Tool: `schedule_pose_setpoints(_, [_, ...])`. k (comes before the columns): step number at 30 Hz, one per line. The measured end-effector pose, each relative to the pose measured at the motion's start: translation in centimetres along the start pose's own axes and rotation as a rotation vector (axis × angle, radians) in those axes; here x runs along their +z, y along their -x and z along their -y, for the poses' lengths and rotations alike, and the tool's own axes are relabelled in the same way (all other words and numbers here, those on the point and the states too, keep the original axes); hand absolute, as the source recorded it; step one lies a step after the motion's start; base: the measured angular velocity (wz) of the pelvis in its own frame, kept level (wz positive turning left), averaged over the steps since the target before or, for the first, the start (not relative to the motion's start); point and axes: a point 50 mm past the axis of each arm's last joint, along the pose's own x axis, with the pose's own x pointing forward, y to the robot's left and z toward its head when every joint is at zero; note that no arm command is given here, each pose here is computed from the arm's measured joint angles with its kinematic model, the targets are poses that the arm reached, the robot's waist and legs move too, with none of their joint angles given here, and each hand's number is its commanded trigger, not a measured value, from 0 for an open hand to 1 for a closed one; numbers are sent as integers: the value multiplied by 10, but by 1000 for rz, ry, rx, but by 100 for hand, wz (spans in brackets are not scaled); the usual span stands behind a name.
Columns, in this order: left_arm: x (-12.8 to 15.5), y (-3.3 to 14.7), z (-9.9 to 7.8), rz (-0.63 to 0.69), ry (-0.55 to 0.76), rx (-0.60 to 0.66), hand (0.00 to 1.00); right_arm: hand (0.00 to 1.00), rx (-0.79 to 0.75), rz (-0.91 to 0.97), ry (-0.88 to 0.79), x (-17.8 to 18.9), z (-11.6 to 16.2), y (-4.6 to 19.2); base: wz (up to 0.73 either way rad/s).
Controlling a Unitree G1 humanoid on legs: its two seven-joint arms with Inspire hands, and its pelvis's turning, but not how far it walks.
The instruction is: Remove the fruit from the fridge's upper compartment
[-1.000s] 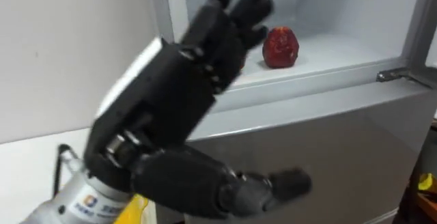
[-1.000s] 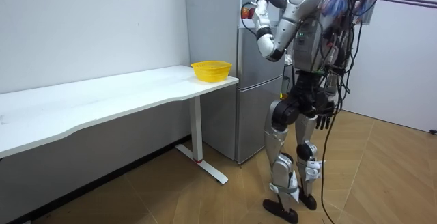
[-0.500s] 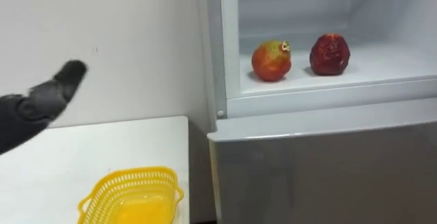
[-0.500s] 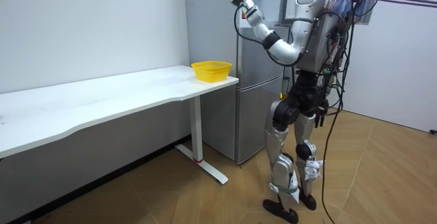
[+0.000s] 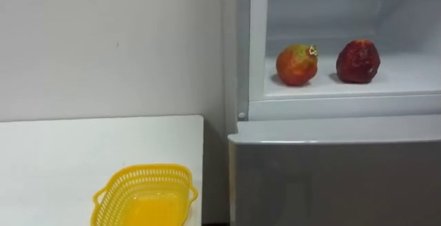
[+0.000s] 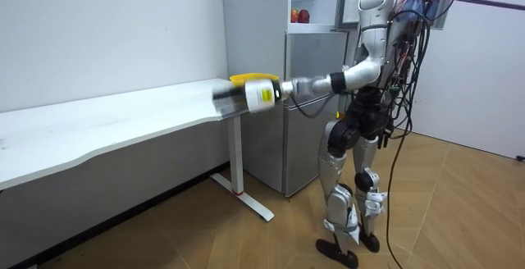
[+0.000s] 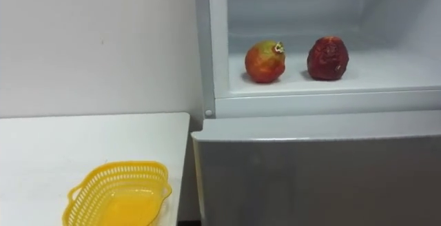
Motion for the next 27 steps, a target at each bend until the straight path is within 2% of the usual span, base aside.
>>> schedule_pose_setpoints(1, [-25,3,-5,-100,-49,18,0,0,2,2,4,1,0,0,0])
schedule_pose_setpoints(2, [-37,5,-8,-150,-77,26,0,0,4,3,4,2,0,0,0])
schedule_pose_setpoints(4, [-78,20,-24,-348,-148,58,0,0,10,-2,-5,2,-2,0,0])
schedule_pose_setpoints(7, [-113,37,-46,-522,-242,78,0,0,19,-25,-5,-1,-5,0,4])
schedule_pose_setpoints(10, [-135,53,-61,-624,-351,41,0,0,31,-35,-11,-1,-8,0,1])
schedule_pose_setpoints(12, [-144,61,-66,-678,-419,-2,0,0,41,-39,-4,-2,-10,0,0])
schedule_pose_setpoints(16, [-155,73,-66,-763,-443,-77,0,0,78,-50,20,-3,-14,0,0])
schedule_pose_setpoints(21, [-164,82,-62,-884,-373,-147,0,0,105,-81,22,-6,-16,0,-2])
schedule_pose_setpoints(27, [-167,84,-58,-954,-342,-249,0,0,128,-115,22,-8,-17,1,-2])
